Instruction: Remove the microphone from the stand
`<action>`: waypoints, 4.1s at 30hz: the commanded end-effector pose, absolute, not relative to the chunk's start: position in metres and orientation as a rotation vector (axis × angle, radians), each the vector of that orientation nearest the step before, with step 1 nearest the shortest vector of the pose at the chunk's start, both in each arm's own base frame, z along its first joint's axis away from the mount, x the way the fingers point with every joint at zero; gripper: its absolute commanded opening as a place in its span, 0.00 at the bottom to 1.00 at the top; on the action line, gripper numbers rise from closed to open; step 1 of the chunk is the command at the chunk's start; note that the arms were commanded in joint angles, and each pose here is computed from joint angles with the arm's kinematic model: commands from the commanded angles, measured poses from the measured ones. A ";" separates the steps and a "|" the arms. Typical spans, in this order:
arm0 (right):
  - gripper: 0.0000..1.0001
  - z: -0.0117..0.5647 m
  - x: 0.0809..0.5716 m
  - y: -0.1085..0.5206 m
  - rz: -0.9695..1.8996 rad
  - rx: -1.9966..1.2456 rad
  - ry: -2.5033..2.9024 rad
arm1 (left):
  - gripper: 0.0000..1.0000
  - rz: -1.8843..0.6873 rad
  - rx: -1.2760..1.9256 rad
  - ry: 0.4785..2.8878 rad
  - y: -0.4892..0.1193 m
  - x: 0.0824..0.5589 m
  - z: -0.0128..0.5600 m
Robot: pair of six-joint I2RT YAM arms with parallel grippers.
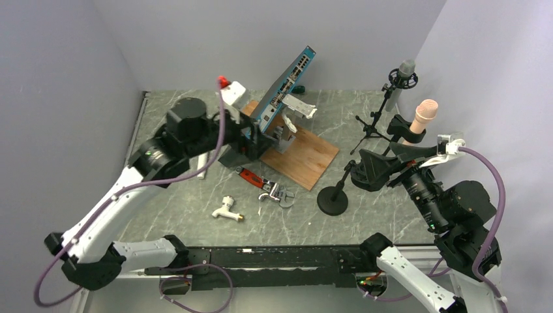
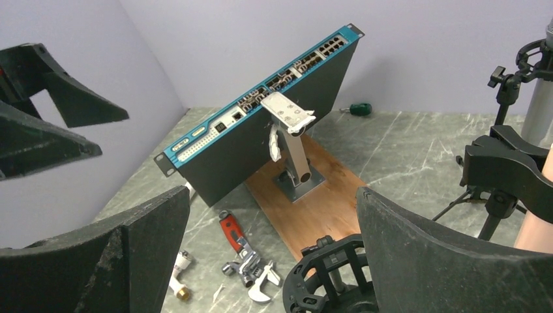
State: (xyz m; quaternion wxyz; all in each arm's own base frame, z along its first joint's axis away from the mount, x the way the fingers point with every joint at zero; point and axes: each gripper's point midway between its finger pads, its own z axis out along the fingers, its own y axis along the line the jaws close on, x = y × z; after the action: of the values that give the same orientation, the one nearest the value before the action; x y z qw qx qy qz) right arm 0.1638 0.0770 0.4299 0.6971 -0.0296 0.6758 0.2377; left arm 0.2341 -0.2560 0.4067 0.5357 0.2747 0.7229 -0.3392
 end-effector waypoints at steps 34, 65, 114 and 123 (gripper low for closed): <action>1.00 0.453 0.136 0.062 0.604 -0.003 1.428 | 0.66 -1.522 0.809 1.994 -0.510 0.219 0.315; 1.00 0.438 0.140 0.063 0.599 0.006 1.455 | 0.56 -1.098 0.765 2.420 -0.477 0.224 0.115; 0.99 0.413 0.173 -0.035 -0.074 0.397 1.650 | 0.99 -0.479 0.713 1.475 -0.240 0.213 0.438; 1.00 0.425 0.184 -0.067 -0.436 0.514 1.640 | 0.99 -0.382 0.682 1.482 -0.201 0.206 0.404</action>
State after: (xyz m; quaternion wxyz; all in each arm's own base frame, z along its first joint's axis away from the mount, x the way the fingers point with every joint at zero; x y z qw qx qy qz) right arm 0.1817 -0.0426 0.4258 0.6577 0.1985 0.7230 -0.0730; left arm 0.2043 -0.2159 0.3873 0.6349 0.3265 0.6766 -0.1805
